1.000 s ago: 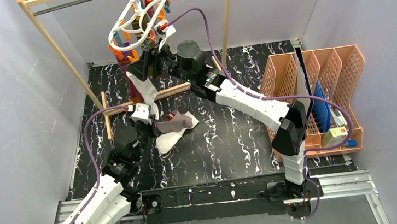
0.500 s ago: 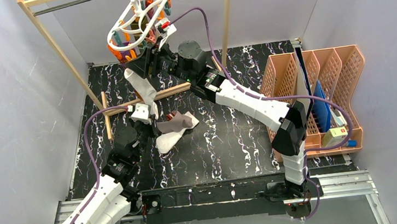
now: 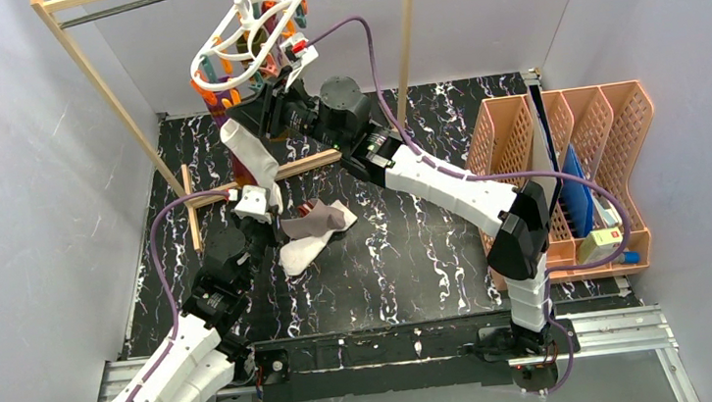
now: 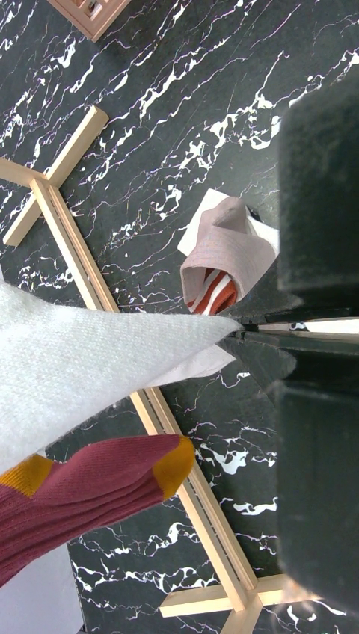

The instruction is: Remove the socks clipped to the hanger

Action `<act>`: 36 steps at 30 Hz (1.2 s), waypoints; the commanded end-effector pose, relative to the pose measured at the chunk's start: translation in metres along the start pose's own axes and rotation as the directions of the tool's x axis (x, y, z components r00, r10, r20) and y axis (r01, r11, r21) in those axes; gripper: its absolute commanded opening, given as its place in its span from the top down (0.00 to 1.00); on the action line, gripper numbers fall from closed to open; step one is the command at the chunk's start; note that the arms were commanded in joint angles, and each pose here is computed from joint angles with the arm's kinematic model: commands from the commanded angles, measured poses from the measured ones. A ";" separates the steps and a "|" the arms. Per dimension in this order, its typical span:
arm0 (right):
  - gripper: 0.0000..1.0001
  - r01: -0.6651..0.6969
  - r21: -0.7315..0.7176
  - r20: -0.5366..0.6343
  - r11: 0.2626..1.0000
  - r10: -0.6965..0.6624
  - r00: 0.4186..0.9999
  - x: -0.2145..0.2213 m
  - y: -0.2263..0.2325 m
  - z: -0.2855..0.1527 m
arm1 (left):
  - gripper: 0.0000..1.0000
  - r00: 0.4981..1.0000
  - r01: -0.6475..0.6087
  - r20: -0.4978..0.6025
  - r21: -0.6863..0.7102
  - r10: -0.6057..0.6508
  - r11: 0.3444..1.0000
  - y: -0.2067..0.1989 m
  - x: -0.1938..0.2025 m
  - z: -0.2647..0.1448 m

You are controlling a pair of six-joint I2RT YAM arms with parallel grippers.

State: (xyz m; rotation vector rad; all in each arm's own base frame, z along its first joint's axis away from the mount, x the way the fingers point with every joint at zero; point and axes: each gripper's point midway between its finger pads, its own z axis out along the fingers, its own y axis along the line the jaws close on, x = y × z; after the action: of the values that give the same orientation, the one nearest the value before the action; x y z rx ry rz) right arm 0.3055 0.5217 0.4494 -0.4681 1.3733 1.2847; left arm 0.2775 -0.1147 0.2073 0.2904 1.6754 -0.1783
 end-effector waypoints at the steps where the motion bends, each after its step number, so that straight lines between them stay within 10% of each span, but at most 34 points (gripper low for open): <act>1: 0.58 0.005 -0.040 0.087 0.999 -0.001 0.996 -0.028 0.018 -0.002 | 1.00 1.000 0.009 -0.005 0.006 -0.009 1.000 -0.001 0.004 -0.001; 24: 0.95 -0.002 -0.030 0.105 1.000 0.005 0.994 -0.031 0.016 -0.005 | 1.00 1.000 0.009 0.019 0.004 -0.009 1.000 0.002 -0.002 -0.009; 36: 0.36 -0.003 -0.043 0.108 0.999 0.008 0.994 -0.032 0.018 -0.003 | 1.00 1.000 0.009 0.014 0.007 -0.009 1.000 0.001 0.000 -0.008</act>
State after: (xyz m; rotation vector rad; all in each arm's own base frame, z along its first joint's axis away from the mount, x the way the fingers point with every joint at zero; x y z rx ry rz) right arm 0.3080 0.5221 0.4478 -0.4402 1.3585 1.2914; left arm 0.2717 -0.1116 0.2169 0.2760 1.6415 -0.1913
